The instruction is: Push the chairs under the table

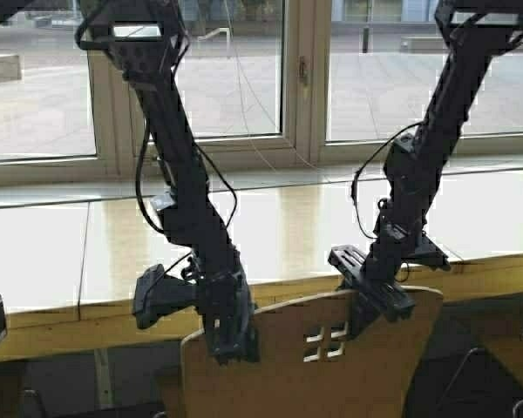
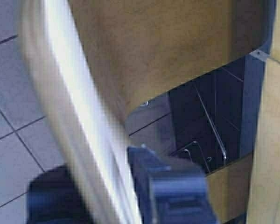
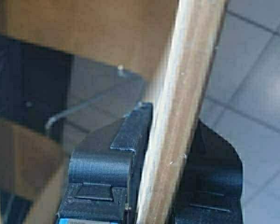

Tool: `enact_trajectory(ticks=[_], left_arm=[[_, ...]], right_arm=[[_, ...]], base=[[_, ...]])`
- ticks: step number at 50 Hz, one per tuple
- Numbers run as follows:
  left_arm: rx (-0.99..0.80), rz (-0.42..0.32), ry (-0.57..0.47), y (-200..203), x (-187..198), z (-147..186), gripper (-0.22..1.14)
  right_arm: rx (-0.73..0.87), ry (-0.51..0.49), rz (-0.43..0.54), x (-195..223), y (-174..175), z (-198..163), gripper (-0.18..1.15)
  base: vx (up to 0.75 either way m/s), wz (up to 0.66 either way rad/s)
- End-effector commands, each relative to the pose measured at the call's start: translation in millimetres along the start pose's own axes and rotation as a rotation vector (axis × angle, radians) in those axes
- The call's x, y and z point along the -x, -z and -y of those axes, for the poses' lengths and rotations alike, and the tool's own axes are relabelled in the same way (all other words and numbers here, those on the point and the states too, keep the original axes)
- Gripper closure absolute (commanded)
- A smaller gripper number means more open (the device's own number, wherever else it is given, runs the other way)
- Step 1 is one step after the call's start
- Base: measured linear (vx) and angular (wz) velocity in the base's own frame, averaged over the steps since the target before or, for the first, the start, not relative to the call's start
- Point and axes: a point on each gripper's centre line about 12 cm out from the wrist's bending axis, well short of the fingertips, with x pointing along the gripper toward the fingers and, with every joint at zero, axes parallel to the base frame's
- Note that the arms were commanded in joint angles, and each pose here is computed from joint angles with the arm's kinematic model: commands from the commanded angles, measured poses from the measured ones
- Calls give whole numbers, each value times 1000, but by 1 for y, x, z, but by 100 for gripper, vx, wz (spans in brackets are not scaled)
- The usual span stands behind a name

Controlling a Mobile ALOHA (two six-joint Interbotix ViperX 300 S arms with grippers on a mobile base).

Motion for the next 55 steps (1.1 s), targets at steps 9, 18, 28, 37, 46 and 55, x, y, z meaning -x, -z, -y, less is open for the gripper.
enact_trajectory(ticks=[9,18,28,37,46,55], left_arm=[[30,33,134,-33,6,74,88],[28,32,129,-33,6,73,88],[30,16,106,-32,7,71,88],[34,0,87,-30,8,71,87],[31,-3,85,-29,9,70,87],[26,-3,85,-29,8,70,72]], right_arm=[[82,-15,16,1,-9,-5,92],[86,-25,16,1,-10,-10,92],[83,-6,-1,0,-6,-2,92],[87,-1,-9,0,-5,-1,92],[89,-1,-19,-3,-5,-1,91],[97,-18,-15,-1,-7,-9,64]], base=[[15,1],[13,1],[13,1],[9,2],[4,1],[1,0]])
